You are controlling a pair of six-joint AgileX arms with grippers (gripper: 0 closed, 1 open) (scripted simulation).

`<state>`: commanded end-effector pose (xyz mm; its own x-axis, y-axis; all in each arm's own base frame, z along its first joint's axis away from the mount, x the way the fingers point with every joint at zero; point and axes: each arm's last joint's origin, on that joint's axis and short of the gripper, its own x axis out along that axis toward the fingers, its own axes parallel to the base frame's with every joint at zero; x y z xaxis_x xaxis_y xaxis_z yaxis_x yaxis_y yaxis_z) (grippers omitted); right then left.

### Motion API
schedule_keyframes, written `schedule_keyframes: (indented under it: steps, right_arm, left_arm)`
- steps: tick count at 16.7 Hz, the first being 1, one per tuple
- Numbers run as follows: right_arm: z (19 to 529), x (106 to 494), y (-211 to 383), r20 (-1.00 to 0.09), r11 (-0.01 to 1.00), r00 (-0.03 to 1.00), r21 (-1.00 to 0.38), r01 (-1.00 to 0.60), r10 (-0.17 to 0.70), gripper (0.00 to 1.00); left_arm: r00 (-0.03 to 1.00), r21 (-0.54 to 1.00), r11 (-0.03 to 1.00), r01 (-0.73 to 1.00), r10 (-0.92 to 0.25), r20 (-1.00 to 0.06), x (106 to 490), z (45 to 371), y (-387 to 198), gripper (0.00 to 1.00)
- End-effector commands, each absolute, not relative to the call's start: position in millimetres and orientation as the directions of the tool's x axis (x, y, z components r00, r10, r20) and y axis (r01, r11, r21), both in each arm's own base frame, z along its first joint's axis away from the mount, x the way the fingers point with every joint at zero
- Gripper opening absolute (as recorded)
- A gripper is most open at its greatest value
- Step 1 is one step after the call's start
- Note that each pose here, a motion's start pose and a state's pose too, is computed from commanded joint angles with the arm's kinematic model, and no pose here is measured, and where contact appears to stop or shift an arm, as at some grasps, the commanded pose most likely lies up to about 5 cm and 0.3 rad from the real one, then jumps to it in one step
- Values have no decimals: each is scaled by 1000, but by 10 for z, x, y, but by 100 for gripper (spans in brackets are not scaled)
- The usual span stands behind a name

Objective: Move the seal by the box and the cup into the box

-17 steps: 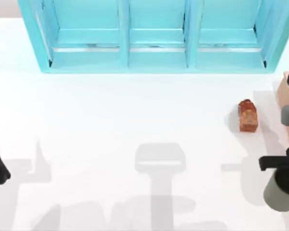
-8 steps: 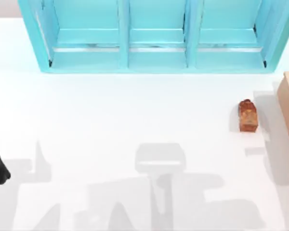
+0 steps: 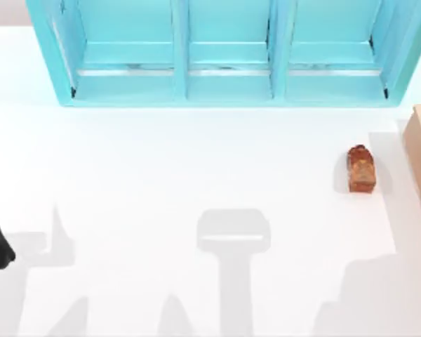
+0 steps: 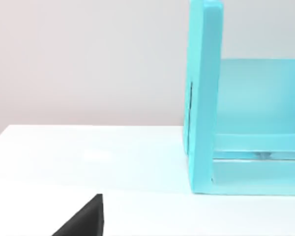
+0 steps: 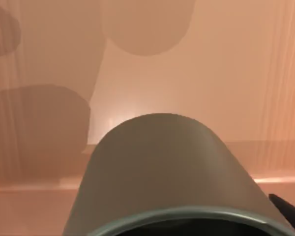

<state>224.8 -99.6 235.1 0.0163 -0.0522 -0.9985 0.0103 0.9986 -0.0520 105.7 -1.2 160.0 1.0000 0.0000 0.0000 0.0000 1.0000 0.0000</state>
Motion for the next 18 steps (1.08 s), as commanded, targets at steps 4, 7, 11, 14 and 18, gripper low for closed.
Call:
schedule_keyframes:
  steps: [4, 7, 11, 14, 18]
  right_arm:
    - [2321, 2134, -1200, -998, 998, 26, -58, 10, -58, 0]
    - [2321, 2134, -1200, -998, 998, 26, -58, 10, -58, 0]
    - [2323, 2194, -1158, -996, 998, 55, -64, 9, -65, 0]
    - [2323, 2255, -1123, -991, 996, 104, -83, 28, -85, 0]
    - [2132, 2245, -1113, -992, 996, 96, -80, 47, -85, 0]
  left_arm:
    - [1000, 0, 1000, 0, 0, 0, 1057, 1600, -12, 100]
    - [1000, 0, 1000, 0, 0, 0, 1057, 1600, -12, 100]
    - [1000, 0, 1000, 0, 0, 0, 1057, 1600, -12, 100]
    - [1000, 0, 1000, 0, 0, 0, 1057, 1600, -12, 100]
    - [1000, 0, 1000, 0, 0, 0, 1057, 1600, -12, 100]
